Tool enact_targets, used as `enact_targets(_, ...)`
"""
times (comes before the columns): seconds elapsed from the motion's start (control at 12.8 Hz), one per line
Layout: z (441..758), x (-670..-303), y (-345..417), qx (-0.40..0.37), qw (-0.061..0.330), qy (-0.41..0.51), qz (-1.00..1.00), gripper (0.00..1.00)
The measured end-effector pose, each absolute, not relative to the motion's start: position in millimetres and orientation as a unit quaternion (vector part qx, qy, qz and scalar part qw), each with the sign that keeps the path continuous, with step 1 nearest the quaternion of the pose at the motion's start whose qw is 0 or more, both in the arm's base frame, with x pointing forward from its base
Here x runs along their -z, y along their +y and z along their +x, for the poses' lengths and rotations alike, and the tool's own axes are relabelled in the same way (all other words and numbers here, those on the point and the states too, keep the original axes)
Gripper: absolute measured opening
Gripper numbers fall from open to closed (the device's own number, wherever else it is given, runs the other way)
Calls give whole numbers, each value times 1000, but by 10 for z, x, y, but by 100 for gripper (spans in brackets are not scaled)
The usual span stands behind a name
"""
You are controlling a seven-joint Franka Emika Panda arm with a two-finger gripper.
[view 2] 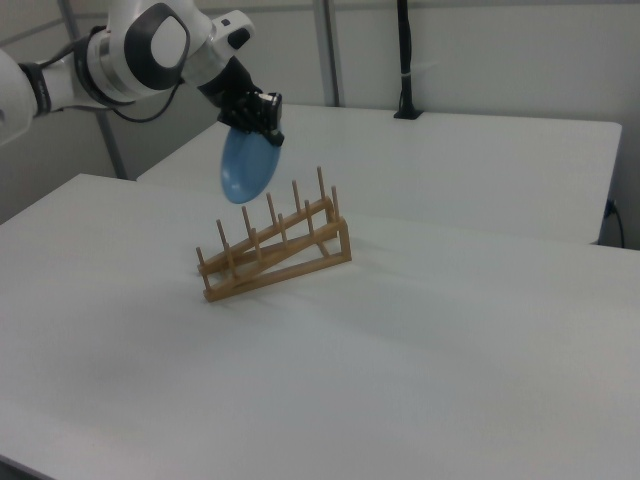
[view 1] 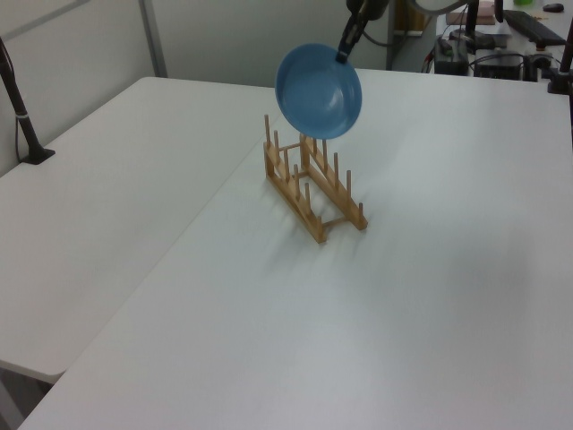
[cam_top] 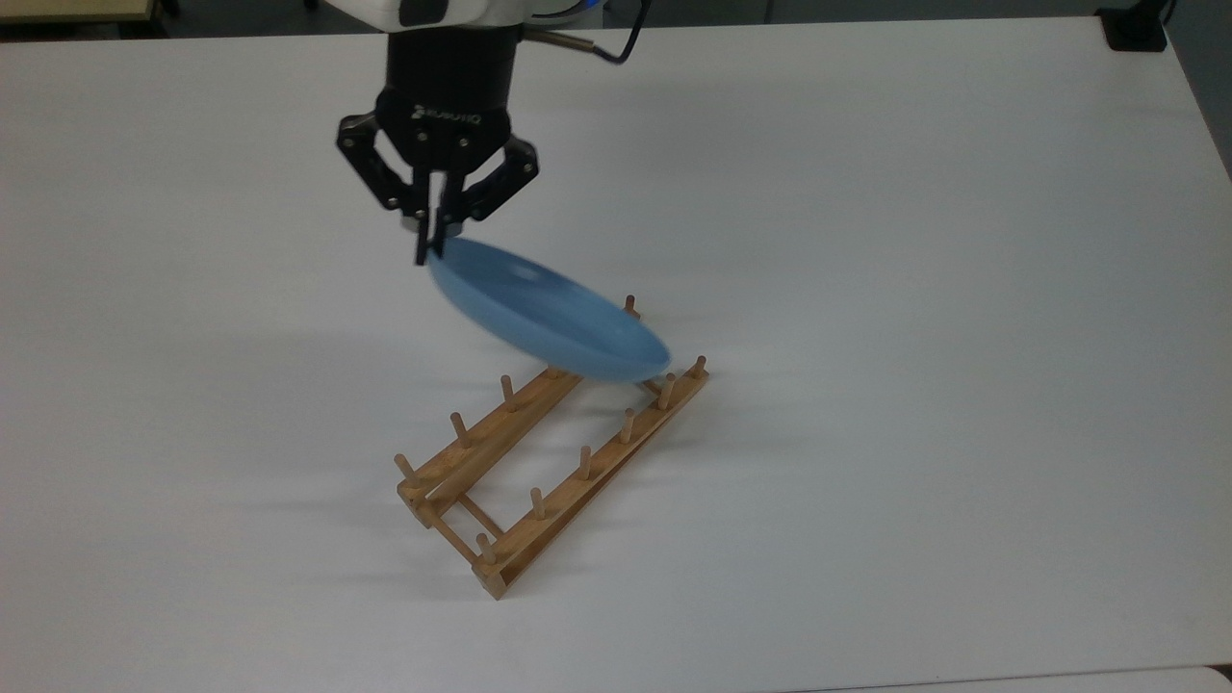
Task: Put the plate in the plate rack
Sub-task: 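Carry the plate over the rack and tilt it upright between pegs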
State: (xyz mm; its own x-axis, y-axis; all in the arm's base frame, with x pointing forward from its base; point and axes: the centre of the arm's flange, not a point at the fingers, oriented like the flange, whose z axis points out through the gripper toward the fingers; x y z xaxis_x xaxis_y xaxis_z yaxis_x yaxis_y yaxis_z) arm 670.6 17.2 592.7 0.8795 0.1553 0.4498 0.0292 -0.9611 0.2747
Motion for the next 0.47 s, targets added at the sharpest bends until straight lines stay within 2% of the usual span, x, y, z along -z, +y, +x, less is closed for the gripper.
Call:
enact_targets(0.08, 6736, -5933, 137, -256, 154, 33, 954, 4)
enact_targets(0.47, 6765, -5864, 248, -285, 220, -34, 932, 4)
